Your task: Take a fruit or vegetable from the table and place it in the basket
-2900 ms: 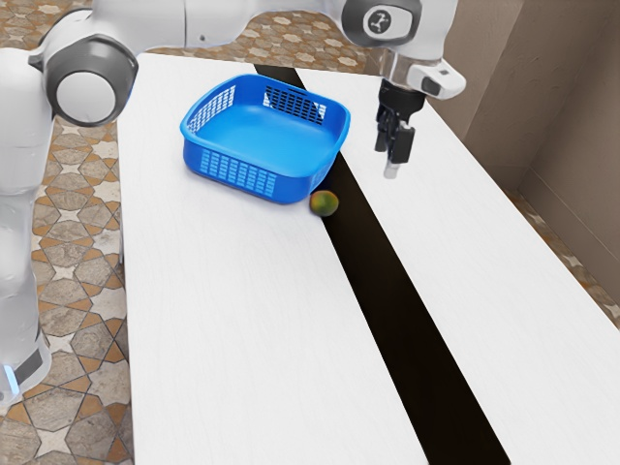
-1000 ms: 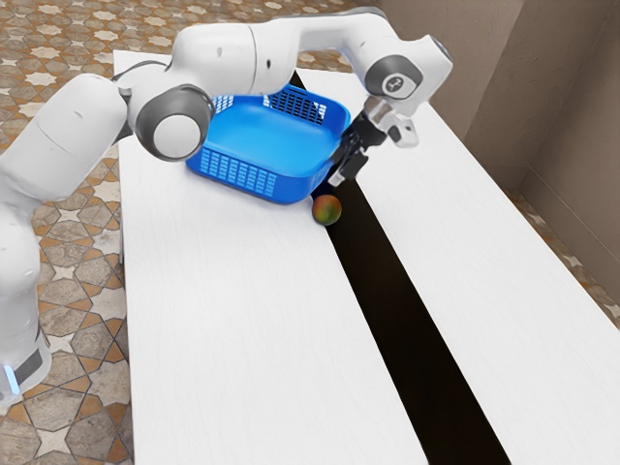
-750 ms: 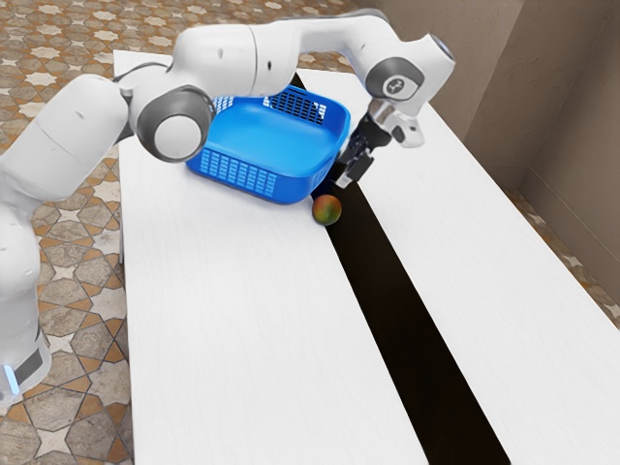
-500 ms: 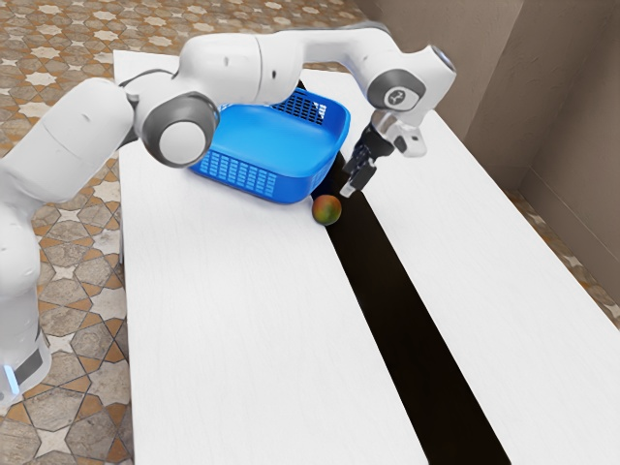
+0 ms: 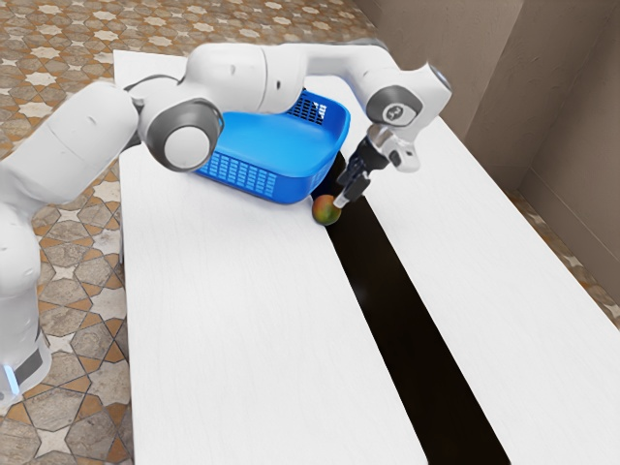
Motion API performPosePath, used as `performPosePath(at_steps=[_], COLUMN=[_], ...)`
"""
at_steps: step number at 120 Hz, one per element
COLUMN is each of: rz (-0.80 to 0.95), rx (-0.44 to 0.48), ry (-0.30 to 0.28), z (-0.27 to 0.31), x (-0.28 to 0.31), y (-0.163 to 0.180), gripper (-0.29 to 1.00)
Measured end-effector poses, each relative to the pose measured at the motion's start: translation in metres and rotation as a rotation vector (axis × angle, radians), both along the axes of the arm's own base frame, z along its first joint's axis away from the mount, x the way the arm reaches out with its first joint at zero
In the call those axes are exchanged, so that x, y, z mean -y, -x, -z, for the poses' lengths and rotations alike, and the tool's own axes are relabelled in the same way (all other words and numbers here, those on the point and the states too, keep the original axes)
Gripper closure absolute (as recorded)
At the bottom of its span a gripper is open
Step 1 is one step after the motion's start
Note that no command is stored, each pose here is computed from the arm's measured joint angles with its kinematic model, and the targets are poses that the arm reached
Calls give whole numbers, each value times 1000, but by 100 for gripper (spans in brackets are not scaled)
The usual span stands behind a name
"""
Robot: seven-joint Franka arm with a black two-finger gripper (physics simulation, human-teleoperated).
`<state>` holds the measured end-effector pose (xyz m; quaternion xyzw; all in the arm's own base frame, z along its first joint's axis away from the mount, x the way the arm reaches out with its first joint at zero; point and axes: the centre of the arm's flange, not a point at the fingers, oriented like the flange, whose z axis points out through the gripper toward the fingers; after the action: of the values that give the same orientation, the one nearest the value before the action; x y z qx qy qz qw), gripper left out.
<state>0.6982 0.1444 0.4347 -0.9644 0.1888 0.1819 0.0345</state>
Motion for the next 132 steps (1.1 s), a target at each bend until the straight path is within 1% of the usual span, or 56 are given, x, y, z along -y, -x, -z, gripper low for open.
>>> performPosePath(at_steps=[46, 69, 132], rz=[9, -6, -26], rx=[-6, -25, -94], ry=[29, 35, 58], z=[3, 4, 31], x=[5, 7, 13], y=[0, 2, 9], gripper=[0, 0, 0])
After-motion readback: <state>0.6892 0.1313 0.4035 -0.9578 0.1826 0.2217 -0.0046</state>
